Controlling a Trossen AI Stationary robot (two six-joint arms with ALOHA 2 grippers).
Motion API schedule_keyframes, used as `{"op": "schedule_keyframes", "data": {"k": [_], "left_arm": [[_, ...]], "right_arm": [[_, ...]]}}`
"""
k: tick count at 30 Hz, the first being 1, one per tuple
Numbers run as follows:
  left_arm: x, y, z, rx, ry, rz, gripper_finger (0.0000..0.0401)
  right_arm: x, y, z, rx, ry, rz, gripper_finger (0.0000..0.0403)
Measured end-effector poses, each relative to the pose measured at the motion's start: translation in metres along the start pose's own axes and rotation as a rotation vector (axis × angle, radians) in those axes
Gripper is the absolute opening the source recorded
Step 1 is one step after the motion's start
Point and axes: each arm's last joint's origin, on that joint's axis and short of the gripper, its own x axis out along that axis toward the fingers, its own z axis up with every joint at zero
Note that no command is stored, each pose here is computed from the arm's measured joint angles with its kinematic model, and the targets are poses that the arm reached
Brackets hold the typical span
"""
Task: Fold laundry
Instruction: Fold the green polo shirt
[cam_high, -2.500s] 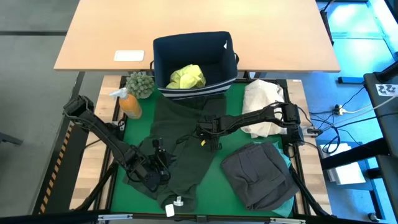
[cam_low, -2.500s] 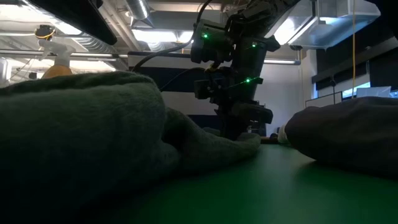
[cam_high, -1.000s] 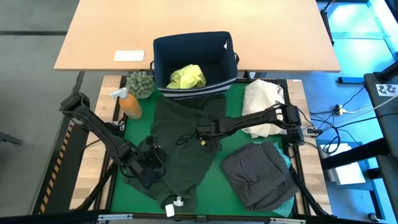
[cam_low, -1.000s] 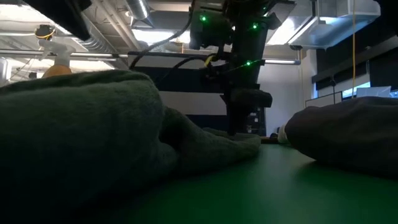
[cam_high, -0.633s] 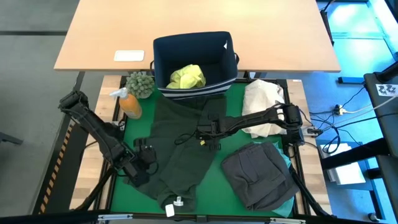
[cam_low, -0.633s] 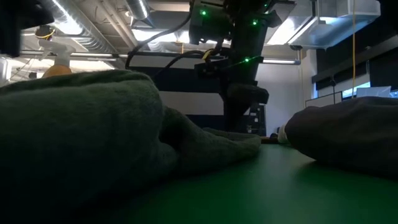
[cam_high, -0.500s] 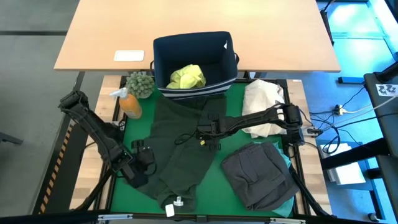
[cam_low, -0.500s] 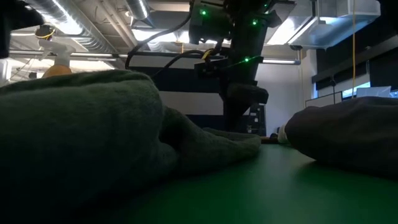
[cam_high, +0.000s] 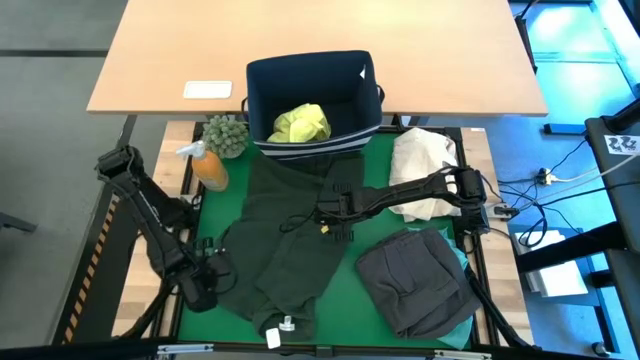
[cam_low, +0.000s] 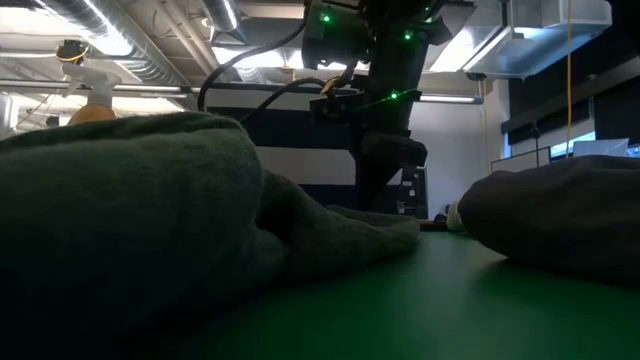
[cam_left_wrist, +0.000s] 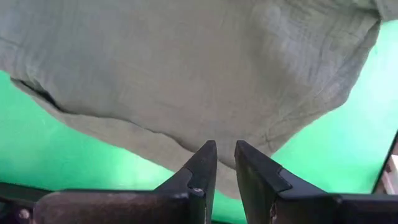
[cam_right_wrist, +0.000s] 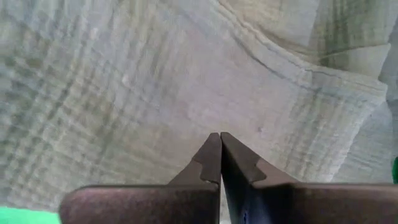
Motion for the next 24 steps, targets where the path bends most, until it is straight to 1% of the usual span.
{"op": "schedule_keyframes", "data": {"k": [1,3,4,6,12,15,18,21,24], "left_arm": [[0.0,-0.001,-0.003,0.005,-0.024,0.007,0.0055],[0.001,-0.003,-0.007,-0.021,-0.097,0.018,0.0055],[0.003,-0.004,-0.009,-0.035,-0.129,0.012,0.0055],[0.006,-0.007,-0.013,-0.038,-0.15,-0.014,0.0055],[0.009,-0.014,-0.028,-0.027,-0.129,-0.084,0.0055],[0.011,-0.014,-0.034,0.0,-0.121,-0.073,0.0055],[0.016,-0.011,-0.039,0.016,-0.076,-0.065,0.0057],[0.023,-0.006,-0.042,0.018,-0.03,-0.046,0.0072],[0.031,-0.003,-0.042,0.009,-0.019,-0.049,0.0102]], "right_arm": [[-0.001,0.0,0.0,0.0,0.0,0.0,0.0005],[-0.003,-0.001,0.0,0.004,-0.013,-0.001,0.0005],[-0.005,-0.001,0.0,0.006,-0.015,-0.001,0.0005],[-0.008,-0.002,0.001,0.015,-0.03,-0.002,0.0005],[-0.014,0.001,0.002,0.023,-0.05,-0.005,0.0005],[-0.016,0.004,0.002,0.019,-0.061,0.004,0.0005],[-0.016,0.006,0.003,0.014,-0.063,0.012,0.0005],[-0.017,0.007,0.003,0.012,-0.064,0.013,0.0005],[-0.017,0.009,0.003,0.007,-0.066,0.014,0.0005]]}}
